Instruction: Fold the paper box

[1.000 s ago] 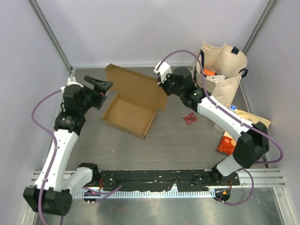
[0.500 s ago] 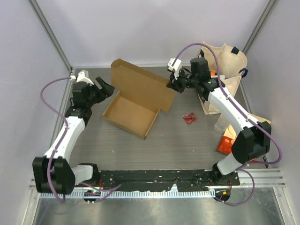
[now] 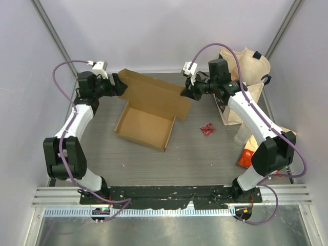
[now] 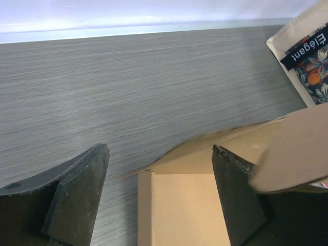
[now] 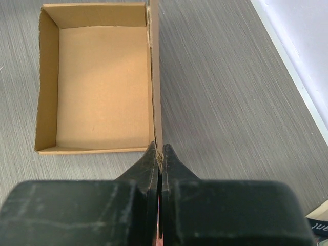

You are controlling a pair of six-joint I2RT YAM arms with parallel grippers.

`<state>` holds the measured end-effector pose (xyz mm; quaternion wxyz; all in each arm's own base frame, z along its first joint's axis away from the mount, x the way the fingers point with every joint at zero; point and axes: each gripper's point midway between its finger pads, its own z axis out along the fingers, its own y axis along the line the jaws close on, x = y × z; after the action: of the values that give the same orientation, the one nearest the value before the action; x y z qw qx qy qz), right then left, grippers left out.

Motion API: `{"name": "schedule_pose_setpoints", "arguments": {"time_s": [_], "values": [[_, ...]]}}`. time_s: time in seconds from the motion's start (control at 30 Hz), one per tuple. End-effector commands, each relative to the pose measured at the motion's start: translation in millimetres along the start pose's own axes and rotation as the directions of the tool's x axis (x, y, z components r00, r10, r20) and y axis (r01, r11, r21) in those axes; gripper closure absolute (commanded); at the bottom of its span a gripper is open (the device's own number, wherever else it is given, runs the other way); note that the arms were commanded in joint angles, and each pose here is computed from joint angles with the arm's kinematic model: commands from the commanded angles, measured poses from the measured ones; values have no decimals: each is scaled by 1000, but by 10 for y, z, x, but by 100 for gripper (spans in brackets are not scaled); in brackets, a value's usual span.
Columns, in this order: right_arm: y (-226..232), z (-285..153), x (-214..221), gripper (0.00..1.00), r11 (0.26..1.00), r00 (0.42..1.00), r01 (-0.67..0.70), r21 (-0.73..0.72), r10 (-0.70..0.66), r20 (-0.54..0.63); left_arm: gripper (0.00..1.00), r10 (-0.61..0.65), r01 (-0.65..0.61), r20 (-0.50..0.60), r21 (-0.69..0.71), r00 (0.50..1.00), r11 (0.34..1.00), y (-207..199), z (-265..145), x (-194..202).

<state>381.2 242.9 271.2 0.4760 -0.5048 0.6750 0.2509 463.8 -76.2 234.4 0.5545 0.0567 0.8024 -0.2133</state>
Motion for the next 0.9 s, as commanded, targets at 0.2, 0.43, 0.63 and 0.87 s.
{"name": "schedule_pose_setpoints", "arguments": {"time_s": [0.2, 0.43, 0.63, 0.87], "values": [[-68, 61, -205, 99, 999, 998, 25, -48, -22, 58, 35, -12, -5, 31, 483, 999, 876, -274, -16, -167], [-153, 66, -241, 98, 999, 998, 24, -22, -22, 53, 73, -47, 14, 56, 490, 997, 872, -283, -16, -163], [-914, -49, -208, 41, 826, 939, -341, 449, 326, 112, 100, -160, 125, 108, 276, 981, 953, -77, -108, -130], [-867, -834, 387, 23, 328, 733, -542, 774, 635, 244, 100, -202, 175, 218, 137, 955, 975, 2, -412, -13]]}}
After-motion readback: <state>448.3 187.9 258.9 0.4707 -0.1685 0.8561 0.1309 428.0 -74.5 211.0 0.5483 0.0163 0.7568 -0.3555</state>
